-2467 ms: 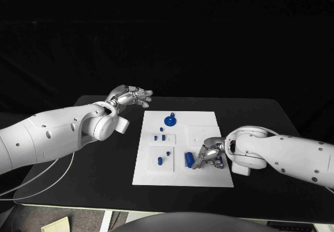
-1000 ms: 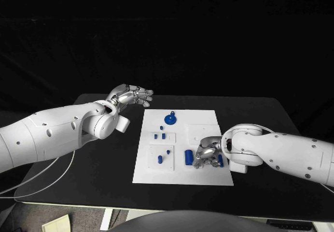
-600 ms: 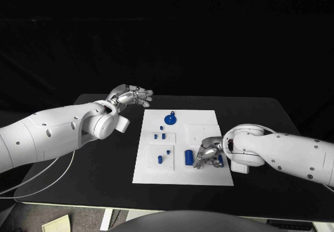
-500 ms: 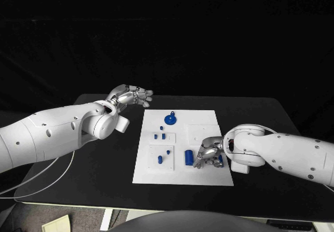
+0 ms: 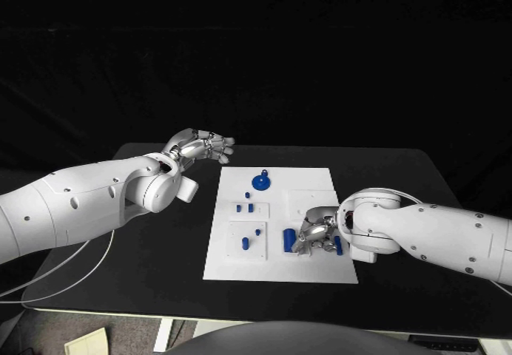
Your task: Assemble the parts on the task board
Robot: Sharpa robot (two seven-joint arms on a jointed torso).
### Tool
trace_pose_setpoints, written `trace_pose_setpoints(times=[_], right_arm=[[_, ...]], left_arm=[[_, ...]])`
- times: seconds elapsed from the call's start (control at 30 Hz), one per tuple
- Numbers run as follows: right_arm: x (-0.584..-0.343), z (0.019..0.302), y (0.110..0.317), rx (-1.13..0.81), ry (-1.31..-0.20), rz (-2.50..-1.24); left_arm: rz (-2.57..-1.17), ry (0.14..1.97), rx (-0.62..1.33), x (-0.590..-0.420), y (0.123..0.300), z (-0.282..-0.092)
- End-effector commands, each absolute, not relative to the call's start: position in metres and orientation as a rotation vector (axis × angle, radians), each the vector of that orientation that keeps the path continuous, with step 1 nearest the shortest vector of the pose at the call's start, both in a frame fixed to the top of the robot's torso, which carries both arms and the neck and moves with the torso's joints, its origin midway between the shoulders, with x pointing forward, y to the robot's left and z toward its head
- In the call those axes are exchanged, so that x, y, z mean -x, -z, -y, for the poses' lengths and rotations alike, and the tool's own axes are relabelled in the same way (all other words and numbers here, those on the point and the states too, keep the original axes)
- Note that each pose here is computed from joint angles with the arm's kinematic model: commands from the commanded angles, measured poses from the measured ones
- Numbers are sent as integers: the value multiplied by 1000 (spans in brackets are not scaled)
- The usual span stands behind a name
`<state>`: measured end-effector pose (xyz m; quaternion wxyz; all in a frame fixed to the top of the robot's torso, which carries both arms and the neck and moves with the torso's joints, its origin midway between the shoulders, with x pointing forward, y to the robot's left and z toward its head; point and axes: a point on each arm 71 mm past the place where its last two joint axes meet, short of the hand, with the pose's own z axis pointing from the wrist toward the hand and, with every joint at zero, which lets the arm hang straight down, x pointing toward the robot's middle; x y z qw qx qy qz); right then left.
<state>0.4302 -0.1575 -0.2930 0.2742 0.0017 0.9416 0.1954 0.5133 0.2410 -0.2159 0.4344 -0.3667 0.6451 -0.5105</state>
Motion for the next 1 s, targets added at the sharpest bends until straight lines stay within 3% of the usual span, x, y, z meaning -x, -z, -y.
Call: trace_pose_setpoints(times=[0.03,0.67,1.0], right_arm=[[-431,157,293,33,-493,-2509],[-431,154,297,37,-450,-2495],[-428,159,297,23,-519,-2512]], left_arm=[[-1609,1291,912,-513,215,-239],[-1612,1289,914,-513,215,-240],[-1612,1288,915,-513,215,-240]])
